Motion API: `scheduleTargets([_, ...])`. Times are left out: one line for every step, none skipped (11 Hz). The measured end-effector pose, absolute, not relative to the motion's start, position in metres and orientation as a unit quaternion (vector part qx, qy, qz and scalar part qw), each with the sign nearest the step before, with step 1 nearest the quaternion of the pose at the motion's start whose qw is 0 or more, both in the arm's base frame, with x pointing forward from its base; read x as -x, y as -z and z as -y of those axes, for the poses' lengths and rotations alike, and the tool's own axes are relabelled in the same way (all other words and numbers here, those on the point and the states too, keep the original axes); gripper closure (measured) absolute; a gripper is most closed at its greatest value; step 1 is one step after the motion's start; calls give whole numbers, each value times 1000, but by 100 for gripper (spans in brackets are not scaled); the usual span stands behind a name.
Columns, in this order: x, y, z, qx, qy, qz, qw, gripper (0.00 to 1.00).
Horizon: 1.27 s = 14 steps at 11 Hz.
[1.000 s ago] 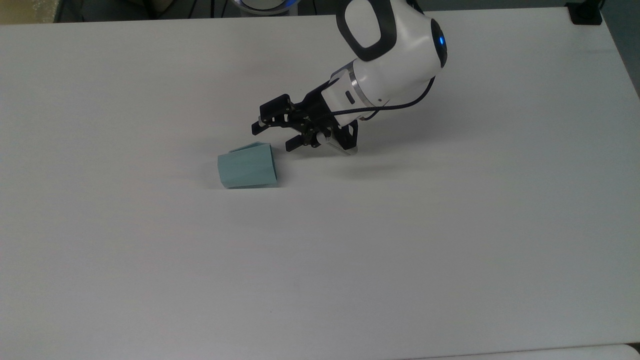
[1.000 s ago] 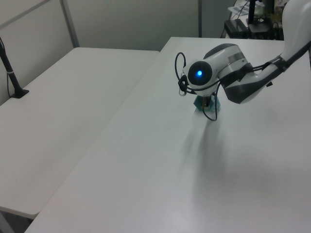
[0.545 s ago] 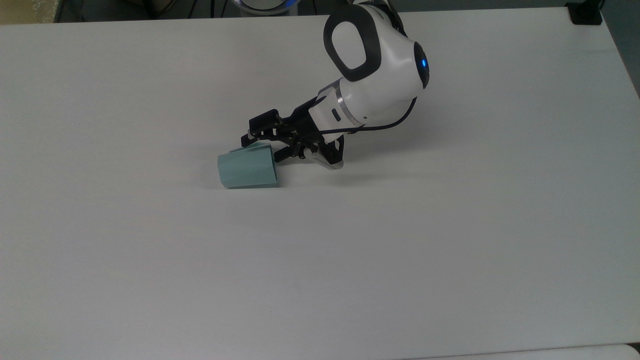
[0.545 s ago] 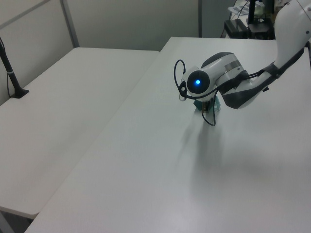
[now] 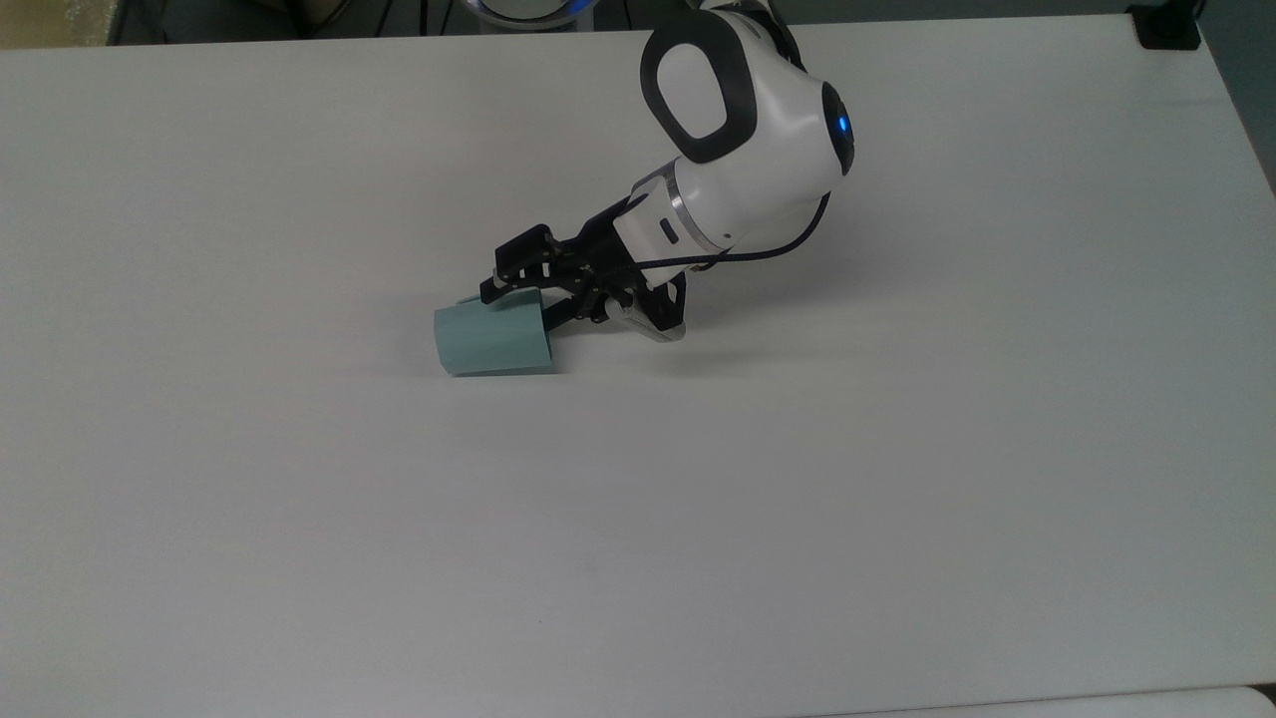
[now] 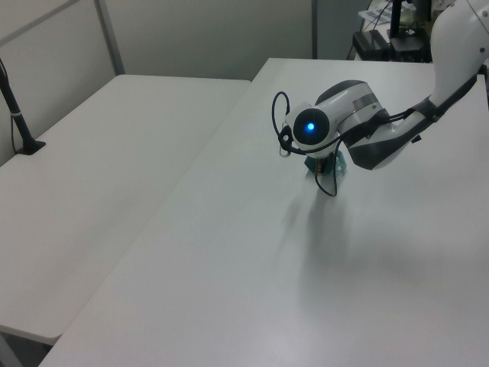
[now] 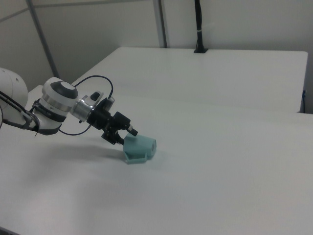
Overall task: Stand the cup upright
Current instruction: 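Close the gripper on the rim of the lying teal cup, then lift the rim and rotate the cup onto its base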
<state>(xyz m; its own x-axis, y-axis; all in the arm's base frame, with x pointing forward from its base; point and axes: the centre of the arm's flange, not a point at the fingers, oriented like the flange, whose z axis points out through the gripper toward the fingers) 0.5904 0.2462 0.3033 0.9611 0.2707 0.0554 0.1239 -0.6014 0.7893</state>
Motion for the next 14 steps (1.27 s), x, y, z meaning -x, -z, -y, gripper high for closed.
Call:
scheduleTargets([-591, -304, -247, -891, -86, -112, 432, 31])
scheduleTargets([-591, -304, -246, -891, -87, -112, 432, 46])
scheduleTargets([-594, -305, -245, -890, -93, -115, 432, 66])
scheduleTargets([-596, -309, -244, -887, -99, -115, 436, 76])
scheduleTargets([-599, -313, -242, -886, -102, -114, 438, 81])
scheduleTargets([-600, -314, -239, -885, -103, -113, 439, 84])
scheduleTargets([-601, -316, -238, -884, -105, -113, 442, 87])
scheduleTargets([-601, -315, -238, -884, -105, -114, 442, 87])
scheduleTargets([-601, -315, -238, -884, -105, -114, 442, 87])
scheduleTargets([-601, -316, -238, -884, -105, -112, 441, 87])
scheduleTargets([-602, -321, -239, -888, -108, -106, 434, 87])
scheduleTargets([-602, -331, -241, -900, -112, -90, 412, 87])
scheduleTargets([-601, -354, -244, -914, -117, -70, 381, 90])
scheduleTargets([-598, -382, -245, -928, -124, -49, 348, 96])
